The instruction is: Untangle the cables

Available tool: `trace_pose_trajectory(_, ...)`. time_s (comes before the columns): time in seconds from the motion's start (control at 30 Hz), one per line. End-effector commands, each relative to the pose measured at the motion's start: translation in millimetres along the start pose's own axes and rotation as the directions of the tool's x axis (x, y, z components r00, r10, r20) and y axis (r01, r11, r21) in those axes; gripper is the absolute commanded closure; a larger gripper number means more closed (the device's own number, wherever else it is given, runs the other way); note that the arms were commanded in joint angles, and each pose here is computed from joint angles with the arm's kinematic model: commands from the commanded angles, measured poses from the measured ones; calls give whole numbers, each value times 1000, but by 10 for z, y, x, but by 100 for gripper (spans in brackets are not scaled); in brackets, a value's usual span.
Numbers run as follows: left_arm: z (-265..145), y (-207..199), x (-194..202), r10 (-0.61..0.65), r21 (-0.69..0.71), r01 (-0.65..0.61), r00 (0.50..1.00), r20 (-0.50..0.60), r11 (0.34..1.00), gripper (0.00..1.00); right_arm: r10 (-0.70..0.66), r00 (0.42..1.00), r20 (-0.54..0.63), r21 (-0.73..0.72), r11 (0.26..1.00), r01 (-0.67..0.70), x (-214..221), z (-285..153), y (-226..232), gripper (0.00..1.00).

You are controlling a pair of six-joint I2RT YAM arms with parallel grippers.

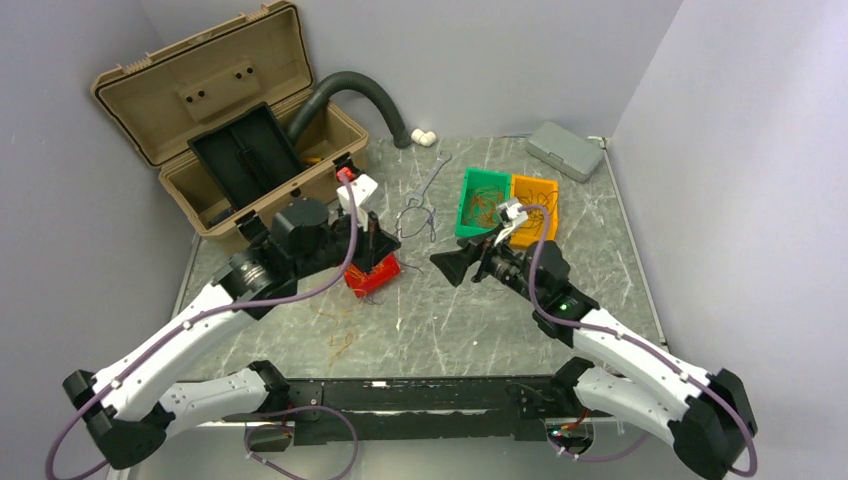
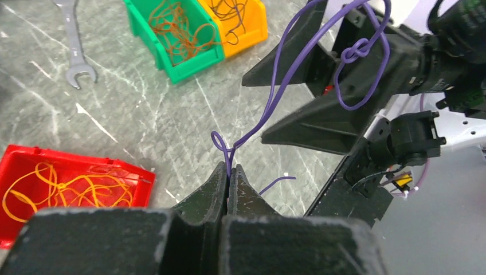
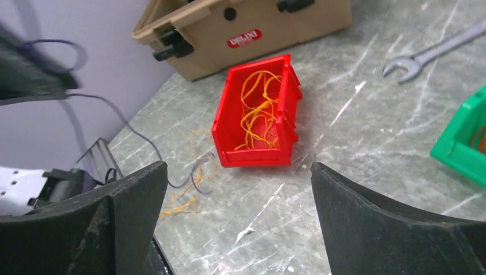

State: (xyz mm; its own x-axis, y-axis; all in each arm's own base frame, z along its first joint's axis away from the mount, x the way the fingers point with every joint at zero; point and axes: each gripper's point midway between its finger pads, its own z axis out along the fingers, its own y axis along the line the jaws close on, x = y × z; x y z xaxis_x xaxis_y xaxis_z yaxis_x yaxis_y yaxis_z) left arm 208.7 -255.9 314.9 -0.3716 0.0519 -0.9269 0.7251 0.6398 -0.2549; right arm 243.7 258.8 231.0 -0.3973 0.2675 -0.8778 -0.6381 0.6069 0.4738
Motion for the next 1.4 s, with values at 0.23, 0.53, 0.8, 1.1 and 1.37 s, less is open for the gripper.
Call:
trace_pose_trajectory(0.23,354,-366,-38,40,221,-19,995,-89,975,90,-252,956,149,-125,954,271,-626,-370,471,0)
trace_pose_trajectory(0.53,456,-22,264,-24,25,30,973,-228,999,0,-152,980,132,217,969,121,-727,-445,-93,0)
trace_pose_trajectory(0.8,123,537,839,-230,-234,166,933,-278,958,1,37,965,-261,408,910,75,146,-174,-590,3)
trace_pose_trajectory(1.1,-248,1057,1558,-547,-423,441,820,-170,792,1,87,901,-425,295,954,47,839,362,-533,0)
trace_pose_trajectory(1.37,-434,1204,1677,-589,-507,466,801,-106,725,1,-116,704,-701,148,942,302,1417,625,-564,0)
